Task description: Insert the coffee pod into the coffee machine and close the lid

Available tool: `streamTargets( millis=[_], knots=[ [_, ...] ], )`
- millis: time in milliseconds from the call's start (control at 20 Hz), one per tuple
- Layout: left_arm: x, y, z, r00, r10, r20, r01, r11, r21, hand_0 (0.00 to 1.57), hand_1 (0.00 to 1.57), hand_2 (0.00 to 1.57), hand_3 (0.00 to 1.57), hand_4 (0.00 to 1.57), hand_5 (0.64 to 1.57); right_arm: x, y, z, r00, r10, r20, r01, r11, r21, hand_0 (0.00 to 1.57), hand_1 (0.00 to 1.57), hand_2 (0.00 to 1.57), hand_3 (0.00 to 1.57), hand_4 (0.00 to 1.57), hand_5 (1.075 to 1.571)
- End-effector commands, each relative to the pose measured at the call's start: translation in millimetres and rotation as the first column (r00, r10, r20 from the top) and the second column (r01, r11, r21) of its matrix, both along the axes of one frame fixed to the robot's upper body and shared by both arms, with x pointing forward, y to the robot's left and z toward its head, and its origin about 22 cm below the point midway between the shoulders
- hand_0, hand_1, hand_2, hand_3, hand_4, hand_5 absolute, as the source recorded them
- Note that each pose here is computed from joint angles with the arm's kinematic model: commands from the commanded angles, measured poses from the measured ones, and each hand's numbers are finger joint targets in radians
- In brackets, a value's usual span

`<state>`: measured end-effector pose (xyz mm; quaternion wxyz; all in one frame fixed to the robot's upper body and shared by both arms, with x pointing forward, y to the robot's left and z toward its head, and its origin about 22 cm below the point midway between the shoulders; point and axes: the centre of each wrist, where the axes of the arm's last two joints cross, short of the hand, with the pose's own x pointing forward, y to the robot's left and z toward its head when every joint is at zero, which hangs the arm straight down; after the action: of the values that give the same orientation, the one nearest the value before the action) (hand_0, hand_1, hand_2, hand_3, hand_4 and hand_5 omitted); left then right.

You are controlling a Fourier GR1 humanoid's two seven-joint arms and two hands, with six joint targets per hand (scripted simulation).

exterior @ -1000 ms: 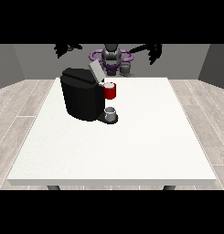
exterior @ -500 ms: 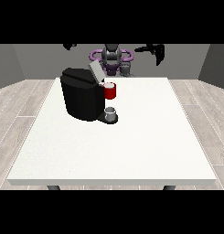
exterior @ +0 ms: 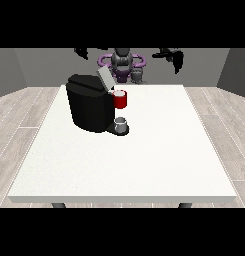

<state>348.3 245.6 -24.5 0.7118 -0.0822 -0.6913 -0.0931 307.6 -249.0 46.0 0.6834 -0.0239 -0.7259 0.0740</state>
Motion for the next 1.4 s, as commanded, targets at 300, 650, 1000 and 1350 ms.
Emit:
streamTargets(
  millis=[300, 650, 1000, 1350],
  knots=[
    [-17.7, -17.8, 19.8, 0.997, 0.031, 0.077, -0.027, 0.998, -0.057, 0.00, 0.00, 0.00, 0.00, 0.00, 1.571, 27.0, -12.0, -11.2, 1.000, -0.015, -0.017, 0.016, 0.999, 0.033, 0.00, 0.00, 0.00, 0.00, 0.00, 1.571],
    [-30.0, -6.5, 40.9, 0.995, 0.061, 0.085, -0.059, 0.998, -0.023, 0.00, 0.00, 0.00, 0.00, 0.00, 1.571, 47.5, -2.0, -3.9, 1.000, 0.011, 0.022, -0.012, 0.999, 0.047, 0.00, 0.00, 0.00, 0.00, 0.00, 1.571],
    [-51.7, 22.4, 30.7, 0.990, 0.091, 0.109, -0.091, 0.996, -0.003, 0.00, 0.00, 0.00, 0.00, 0.00, 1.571, 61.9, 14.1, 13.6, 0.997, 0.073, 0.036, -0.073, 0.997, 0.001, 0.00, 0.00, 0.00, 0.00, 0.00, 1.571],
    [-49.3, 29.8, 42.6, 0.976, 0.116, 0.183, -0.114, 0.993, -0.021, 0.00, 0.00, 0.00, 0.00, 0.00, 1.571, 73.7, 10.3, 20.7, 0.990, 0.092, 0.103, -0.090, 0.996, -0.027, 0.00, 0.00, 0.00, 0.00, 0.04, 1.571]
  ],
)
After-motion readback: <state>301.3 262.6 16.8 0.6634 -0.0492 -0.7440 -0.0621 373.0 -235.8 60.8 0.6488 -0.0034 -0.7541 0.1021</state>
